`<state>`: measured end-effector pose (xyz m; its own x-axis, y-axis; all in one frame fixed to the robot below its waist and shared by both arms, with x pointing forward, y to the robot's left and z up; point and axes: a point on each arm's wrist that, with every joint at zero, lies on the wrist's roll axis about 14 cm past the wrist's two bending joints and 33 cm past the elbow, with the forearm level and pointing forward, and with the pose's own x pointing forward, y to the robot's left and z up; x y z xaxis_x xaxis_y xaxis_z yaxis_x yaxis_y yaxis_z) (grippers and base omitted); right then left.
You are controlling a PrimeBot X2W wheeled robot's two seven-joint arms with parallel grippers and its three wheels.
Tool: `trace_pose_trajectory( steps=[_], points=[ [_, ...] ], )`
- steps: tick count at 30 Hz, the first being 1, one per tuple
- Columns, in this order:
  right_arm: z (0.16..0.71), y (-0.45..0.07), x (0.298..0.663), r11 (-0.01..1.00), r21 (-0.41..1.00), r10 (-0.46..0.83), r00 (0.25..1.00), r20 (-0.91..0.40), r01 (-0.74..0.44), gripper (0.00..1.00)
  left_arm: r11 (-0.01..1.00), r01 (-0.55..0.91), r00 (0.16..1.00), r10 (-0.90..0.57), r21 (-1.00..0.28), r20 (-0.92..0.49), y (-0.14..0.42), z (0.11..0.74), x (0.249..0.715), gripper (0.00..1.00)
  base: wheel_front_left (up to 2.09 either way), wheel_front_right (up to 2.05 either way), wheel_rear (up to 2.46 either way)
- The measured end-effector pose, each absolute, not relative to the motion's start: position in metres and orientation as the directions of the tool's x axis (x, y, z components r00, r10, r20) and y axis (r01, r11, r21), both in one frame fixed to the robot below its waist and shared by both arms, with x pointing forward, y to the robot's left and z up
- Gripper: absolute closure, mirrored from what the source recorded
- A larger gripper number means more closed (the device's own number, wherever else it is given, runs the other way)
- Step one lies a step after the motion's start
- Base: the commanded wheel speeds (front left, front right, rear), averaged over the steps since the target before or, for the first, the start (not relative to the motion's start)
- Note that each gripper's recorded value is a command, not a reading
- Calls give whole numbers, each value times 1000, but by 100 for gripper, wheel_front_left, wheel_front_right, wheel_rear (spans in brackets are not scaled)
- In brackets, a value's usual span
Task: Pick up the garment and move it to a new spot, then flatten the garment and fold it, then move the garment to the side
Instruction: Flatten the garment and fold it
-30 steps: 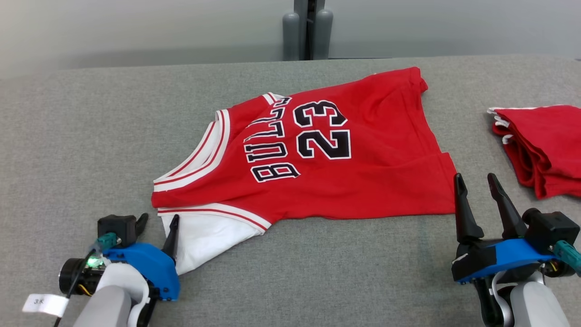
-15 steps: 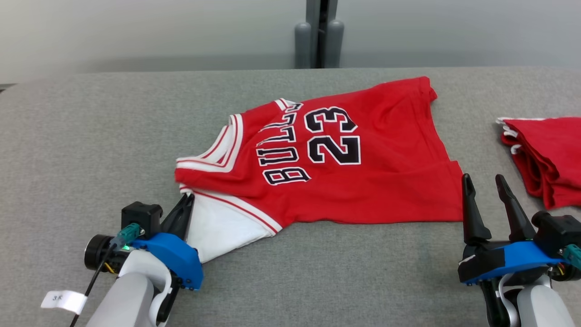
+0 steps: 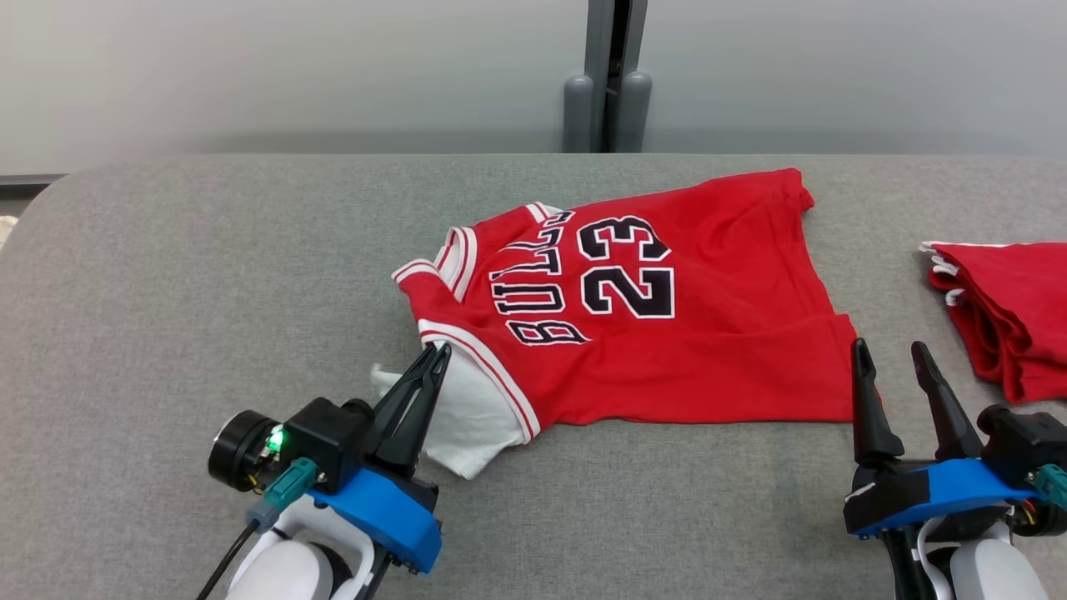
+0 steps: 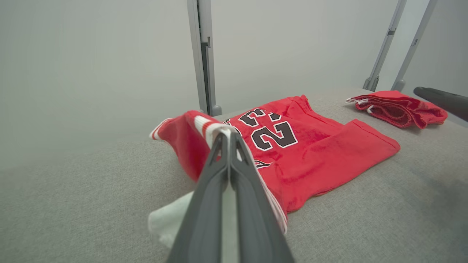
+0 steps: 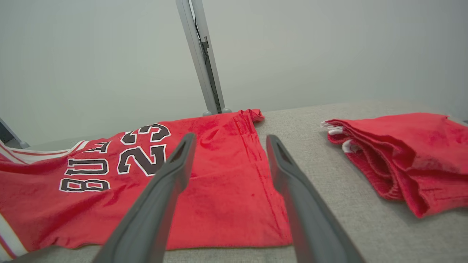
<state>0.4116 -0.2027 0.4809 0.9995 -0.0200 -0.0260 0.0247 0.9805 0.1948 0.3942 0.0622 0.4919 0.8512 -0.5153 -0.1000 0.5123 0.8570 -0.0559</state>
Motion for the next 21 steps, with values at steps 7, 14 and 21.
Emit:
trace_pose_trajectory(
  steps=[7,14,21],
  points=[
    [478,-215,406,979,192,-55,998,-35,61,0,879,463,869,-475,-111,-136,70,491,397,100,0,0,0],
    [472,-218,405,978,193,-65,997,-52,74,0,940,319,890,-340,-120,-304,112,437,412,100,0,0,0],
    [465,-222,407,978,189,-76,995,-66,88,0,956,241,898,-286,-171,-333,121,414,436,100,0,0,0]
  ],
)
